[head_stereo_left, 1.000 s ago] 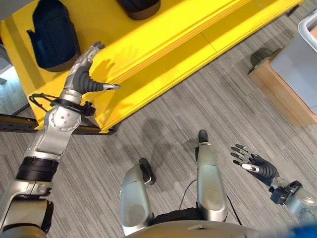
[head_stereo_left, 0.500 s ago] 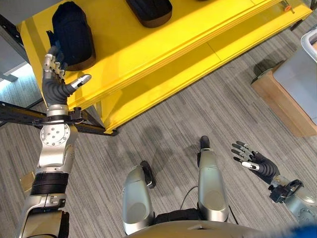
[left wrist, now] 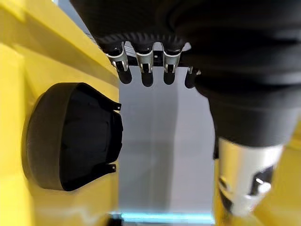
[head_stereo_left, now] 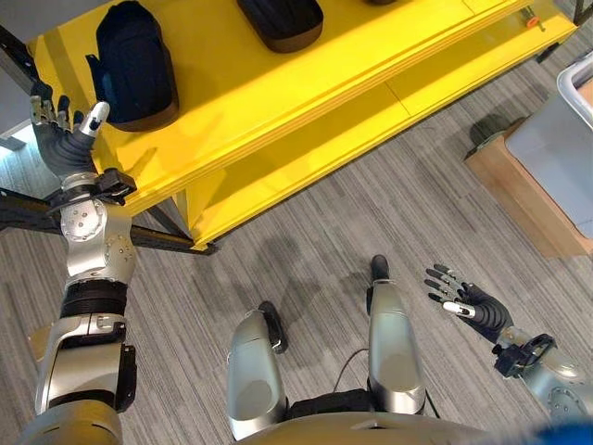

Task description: Move parts from the plastic box to the shelf.

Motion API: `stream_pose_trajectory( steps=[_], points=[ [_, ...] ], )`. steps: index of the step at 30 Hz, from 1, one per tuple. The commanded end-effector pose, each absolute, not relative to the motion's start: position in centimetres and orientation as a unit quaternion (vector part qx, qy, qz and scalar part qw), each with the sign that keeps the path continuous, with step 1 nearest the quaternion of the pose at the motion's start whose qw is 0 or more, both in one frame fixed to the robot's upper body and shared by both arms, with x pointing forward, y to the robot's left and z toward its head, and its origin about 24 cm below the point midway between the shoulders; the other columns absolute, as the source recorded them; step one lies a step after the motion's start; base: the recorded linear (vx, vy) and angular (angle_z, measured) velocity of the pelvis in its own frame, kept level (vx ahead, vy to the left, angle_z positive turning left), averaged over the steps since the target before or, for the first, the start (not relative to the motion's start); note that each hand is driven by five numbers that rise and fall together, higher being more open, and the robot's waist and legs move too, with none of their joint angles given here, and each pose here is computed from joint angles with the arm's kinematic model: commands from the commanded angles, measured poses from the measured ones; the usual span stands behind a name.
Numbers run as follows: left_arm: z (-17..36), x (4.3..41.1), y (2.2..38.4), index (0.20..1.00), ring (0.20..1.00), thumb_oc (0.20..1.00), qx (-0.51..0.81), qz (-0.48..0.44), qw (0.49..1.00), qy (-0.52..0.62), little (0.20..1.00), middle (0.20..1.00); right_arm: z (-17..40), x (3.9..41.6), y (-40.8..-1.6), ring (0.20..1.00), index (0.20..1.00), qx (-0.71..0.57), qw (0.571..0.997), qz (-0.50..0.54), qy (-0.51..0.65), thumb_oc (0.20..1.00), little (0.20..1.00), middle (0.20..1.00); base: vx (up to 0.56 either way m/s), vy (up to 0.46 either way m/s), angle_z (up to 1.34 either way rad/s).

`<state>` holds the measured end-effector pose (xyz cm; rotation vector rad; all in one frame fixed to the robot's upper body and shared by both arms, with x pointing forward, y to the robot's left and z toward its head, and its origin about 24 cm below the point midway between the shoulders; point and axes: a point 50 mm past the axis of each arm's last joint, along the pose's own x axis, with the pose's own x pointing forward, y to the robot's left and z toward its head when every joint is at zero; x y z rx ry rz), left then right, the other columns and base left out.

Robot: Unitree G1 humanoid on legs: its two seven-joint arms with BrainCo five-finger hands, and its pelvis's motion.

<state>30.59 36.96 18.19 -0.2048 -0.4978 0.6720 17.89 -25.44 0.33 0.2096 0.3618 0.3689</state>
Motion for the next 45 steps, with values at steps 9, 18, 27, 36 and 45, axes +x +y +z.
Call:
stream_pose_trajectory(
  steps=[9,18,27,36,45],
  points=[
    [24.2,28.5,42.2,1.000,1.000,1.000,-0.035,0.413,0.863,-0.287,1.000,1.000,0.2,18.0,-24.1,1.000,1.000,0.149,0.957,0.195,0.158,1.000,1.000,1.000,0.00,0.011,0.02],
    [25.5,28.6,43.2,1.000,1.000,1.000,-0.035,0.431,0.859,-0.273,1.000,1.000,0.3,18.4,-23.9,1.000,1.000,0.153,0.956,0.198,0.155,1.000,1.000,1.000,0.00,0.026,-0.01],
    [25.4,29.7,42.4,1.000,1.000,1.000,-0.035,0.415,0.870,-0.263,1.000,1.000,0.1,18.6,-23.2,1.000,1.000,0.161,0.952,0.208,0.159,1.000,1.000,1.000,0.00,0.034,0.00],
    [24.9,31.6,40.0,1.000,1.000,1.000,-0.031,0.372,0.890,-0.260,1.000,1.000,-0.3,18.3,-22.9,1.000,1.000,0.164,0.948,0.213,0.172,1.000,1.000,1.000,0.00,0.009,0.01],
    [24.2,32.5,38.5,1.000,1.000,1.000,-0.029,0.349,0.901,-0.255,1.000,1.000,-0.2,18.0,-23.3,1.000,1.000,0.154,0.948,0.214,0.177,1.000,1.000,1.000,0.00,0.000,0.00]
  ],
)
